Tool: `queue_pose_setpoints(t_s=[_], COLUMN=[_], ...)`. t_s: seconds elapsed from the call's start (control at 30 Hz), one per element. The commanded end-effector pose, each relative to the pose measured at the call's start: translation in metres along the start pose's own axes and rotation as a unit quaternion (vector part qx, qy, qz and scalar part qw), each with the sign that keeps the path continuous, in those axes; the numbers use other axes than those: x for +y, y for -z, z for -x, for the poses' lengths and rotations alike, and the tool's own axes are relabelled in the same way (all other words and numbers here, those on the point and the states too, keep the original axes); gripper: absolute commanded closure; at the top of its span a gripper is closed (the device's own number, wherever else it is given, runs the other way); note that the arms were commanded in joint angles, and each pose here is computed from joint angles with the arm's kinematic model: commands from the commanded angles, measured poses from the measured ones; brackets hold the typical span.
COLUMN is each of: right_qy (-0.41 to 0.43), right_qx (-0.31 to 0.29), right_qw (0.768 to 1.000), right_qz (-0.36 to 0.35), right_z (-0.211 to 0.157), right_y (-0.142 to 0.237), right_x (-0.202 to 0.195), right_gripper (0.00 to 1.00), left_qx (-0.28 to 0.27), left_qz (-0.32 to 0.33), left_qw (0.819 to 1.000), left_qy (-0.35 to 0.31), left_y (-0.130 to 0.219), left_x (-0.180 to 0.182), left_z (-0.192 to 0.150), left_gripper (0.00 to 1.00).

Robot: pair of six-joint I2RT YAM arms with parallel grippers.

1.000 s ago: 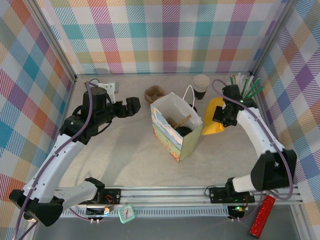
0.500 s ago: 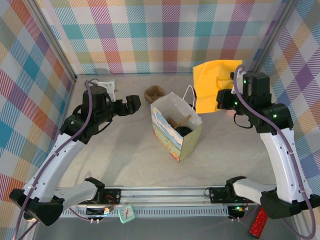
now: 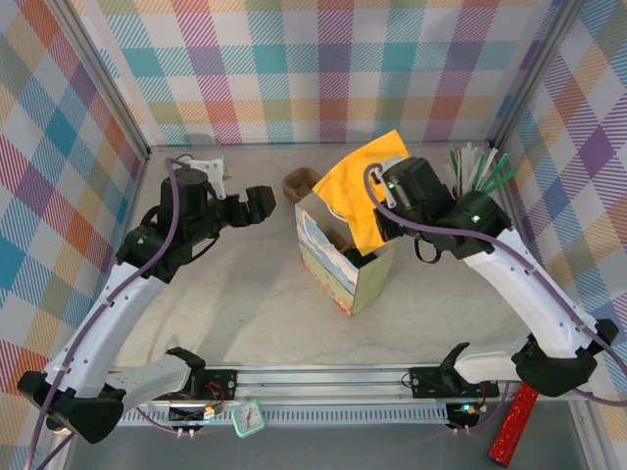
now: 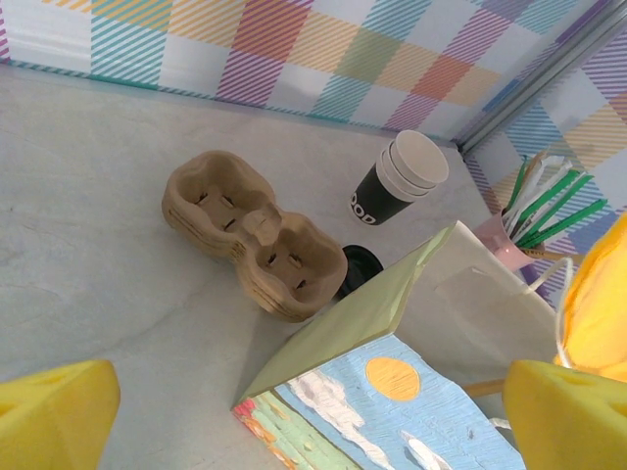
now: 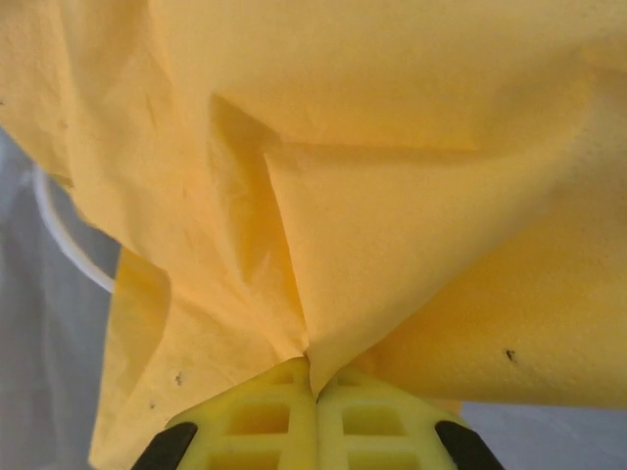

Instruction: Pack the takeout coffee

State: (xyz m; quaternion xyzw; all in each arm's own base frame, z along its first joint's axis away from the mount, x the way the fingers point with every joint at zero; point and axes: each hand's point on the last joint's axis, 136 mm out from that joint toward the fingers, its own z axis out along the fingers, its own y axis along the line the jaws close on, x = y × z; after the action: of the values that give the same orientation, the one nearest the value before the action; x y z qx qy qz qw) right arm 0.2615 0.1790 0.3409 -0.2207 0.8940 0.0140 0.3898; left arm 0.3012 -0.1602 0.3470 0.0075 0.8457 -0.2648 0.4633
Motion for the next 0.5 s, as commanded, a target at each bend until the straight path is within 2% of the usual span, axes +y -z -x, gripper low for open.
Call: queue_pose_setpoints(t_s=[0.0,0.17,0.3,0.47], right_qy=[0.049,0.07,0.055,0.038], right_qx=[0.01,0.016,-0.034,-0.115], right_qw=[0.997,0.991,0.987,0.983], right_qz=[-0.057,-0.111,-0.146,-0.14], right_z=[-0.003,0.0,0.019,0.044], right_y=[0.004,0.001,0.024,0.064], right_x=[-0.01,-0.014,-0.031,-0.042], right_gripper=[1.0,1.0,1.0,1.0], left_qx=[-0.029,-0.026,-0.029,-0.03], left_qz=[-0.013,-0.013,-0.011,-0.009], left_qw=[0.999,1.0,1.0,1.0], left_qy=[0.003,0.002,0.0,-0.001], left_y=[0.011,0.01,0.011,0.009], left_x=[-0.009,-0.008,-0.008,-0.007], left_z=[0.013,0.012,0.013,0.013], left_gripper=[0.0,0.0,0.0,0.0])
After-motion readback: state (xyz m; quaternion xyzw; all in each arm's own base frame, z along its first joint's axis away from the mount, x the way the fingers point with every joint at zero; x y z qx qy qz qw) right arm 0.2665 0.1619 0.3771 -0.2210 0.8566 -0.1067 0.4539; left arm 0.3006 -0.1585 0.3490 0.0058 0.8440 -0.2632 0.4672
